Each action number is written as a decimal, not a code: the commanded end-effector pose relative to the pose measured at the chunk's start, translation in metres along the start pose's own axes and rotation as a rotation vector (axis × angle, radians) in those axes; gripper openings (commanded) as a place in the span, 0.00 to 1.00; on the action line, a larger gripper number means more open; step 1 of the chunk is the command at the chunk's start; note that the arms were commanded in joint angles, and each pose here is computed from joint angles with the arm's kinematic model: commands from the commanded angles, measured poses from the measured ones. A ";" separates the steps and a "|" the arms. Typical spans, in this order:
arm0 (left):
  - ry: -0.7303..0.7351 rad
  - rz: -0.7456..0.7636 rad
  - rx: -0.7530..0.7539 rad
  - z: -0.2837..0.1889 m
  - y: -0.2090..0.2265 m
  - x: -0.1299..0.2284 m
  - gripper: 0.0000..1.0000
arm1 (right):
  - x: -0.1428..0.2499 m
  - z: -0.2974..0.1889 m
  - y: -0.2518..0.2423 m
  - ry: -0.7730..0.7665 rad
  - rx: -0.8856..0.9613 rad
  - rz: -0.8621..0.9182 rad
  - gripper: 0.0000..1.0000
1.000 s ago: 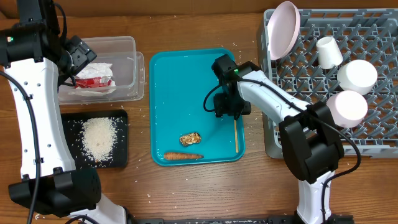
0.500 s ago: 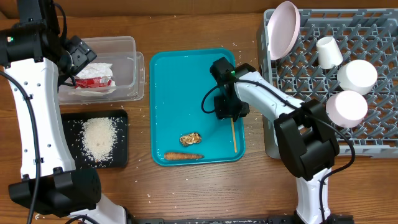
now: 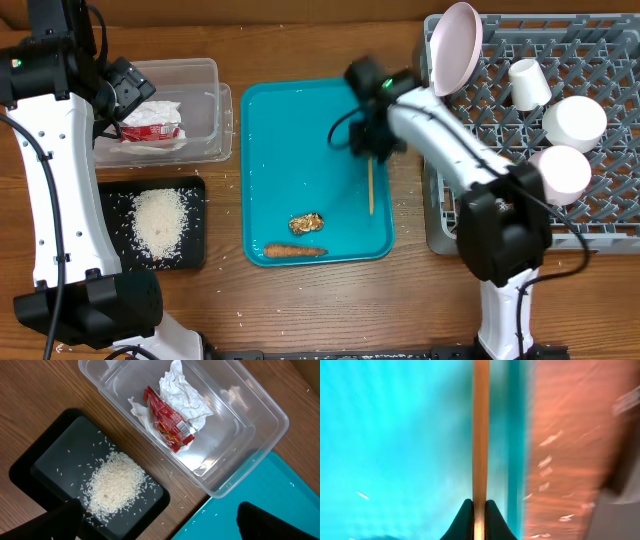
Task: Sort waste into correct bins and load items into the dishwasher
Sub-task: 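Carry the stick to the rack and drop it in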
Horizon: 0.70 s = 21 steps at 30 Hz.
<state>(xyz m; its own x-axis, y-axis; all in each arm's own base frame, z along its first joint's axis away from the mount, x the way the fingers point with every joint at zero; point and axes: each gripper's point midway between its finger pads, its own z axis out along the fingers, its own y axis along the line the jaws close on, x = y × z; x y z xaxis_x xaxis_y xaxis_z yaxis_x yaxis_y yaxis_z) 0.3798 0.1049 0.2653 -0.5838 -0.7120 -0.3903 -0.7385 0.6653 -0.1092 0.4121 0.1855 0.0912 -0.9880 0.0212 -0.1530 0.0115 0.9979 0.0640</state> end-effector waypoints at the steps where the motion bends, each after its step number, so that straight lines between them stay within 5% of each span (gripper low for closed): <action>1: 0.015 -0.006 -0.005 0.006 -0.001 0.002 1.00 | -0.054 -0.100 -0.039 -0.265 -0.019 0.059 0.04; 8: 0.015 -0.006 -0.005 0.006 -0.001 0.002 1.00 | -0.069 -0.164 -0.126 -0.375 0.030 0.046 0.04; 21: 0.015 -0.006 -0.005 0.006 -0.001 0.002 1.00 | -0.008 -0.088 -0.140 -0.057 -0.143 -0.031 0.04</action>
<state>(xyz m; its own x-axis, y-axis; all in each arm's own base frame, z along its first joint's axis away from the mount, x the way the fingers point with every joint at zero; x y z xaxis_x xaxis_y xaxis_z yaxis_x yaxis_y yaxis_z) 0.3798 0.1049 0.2653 -0.5838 -0.7120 -0.3903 -0.7385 0.6653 -0.1092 0.4111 0.0293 0.1894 -0.9659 0.0381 -0.2562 -0.0032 0.9873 0.1586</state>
